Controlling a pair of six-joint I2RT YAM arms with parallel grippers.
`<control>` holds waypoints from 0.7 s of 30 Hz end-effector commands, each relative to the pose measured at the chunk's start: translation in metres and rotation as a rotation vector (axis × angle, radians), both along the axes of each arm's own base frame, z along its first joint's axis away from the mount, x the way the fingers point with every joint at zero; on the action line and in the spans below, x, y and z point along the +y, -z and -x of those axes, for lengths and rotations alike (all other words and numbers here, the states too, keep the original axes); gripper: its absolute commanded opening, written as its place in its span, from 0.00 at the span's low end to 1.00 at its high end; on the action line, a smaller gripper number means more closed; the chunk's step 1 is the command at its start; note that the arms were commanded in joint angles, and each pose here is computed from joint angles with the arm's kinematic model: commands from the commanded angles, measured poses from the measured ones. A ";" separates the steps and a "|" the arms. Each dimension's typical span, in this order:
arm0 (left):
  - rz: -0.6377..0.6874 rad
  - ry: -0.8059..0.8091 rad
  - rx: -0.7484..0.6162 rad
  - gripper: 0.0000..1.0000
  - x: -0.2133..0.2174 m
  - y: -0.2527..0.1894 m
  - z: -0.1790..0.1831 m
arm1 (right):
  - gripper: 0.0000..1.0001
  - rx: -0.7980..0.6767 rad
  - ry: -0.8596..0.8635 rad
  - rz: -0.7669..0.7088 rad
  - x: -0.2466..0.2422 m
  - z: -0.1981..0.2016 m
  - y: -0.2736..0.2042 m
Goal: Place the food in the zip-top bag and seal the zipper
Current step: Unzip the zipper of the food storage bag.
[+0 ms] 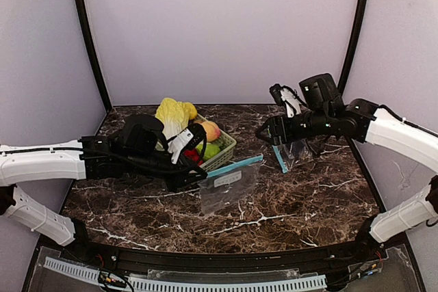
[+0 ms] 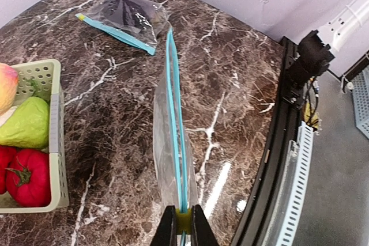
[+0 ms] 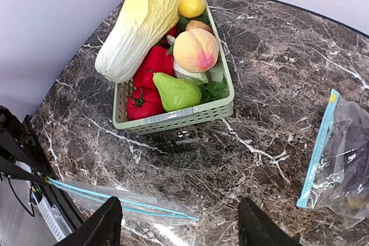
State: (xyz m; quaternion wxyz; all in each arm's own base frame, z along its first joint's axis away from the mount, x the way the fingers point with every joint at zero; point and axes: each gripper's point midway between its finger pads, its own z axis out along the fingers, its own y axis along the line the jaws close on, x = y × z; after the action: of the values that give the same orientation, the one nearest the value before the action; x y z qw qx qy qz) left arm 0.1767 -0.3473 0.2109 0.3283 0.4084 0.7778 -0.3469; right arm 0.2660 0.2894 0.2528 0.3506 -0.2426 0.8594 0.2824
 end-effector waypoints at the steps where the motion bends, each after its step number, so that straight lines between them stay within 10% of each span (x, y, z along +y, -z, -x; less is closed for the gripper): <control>1: -0.017 -0.212 -0.168 0.01 0.003 -0.005 -0.036 | 0.76 0.091 0.183 -0.152 0.001 -0.017 -0.013; 21: -0.084 -0.419 -0.387 0.01 -0.012 0.006 -0.034 | 0.58 0.432 0.171 -0.408 0.052 0.016 0.044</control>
State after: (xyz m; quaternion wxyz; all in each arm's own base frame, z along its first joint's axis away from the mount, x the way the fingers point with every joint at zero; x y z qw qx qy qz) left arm 0.2041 -0.3602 0.1935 0.4944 0.3352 0.7847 -0.1658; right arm 0.2510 0.3260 0.2101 0.2364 -0.0310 0.8665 0.4387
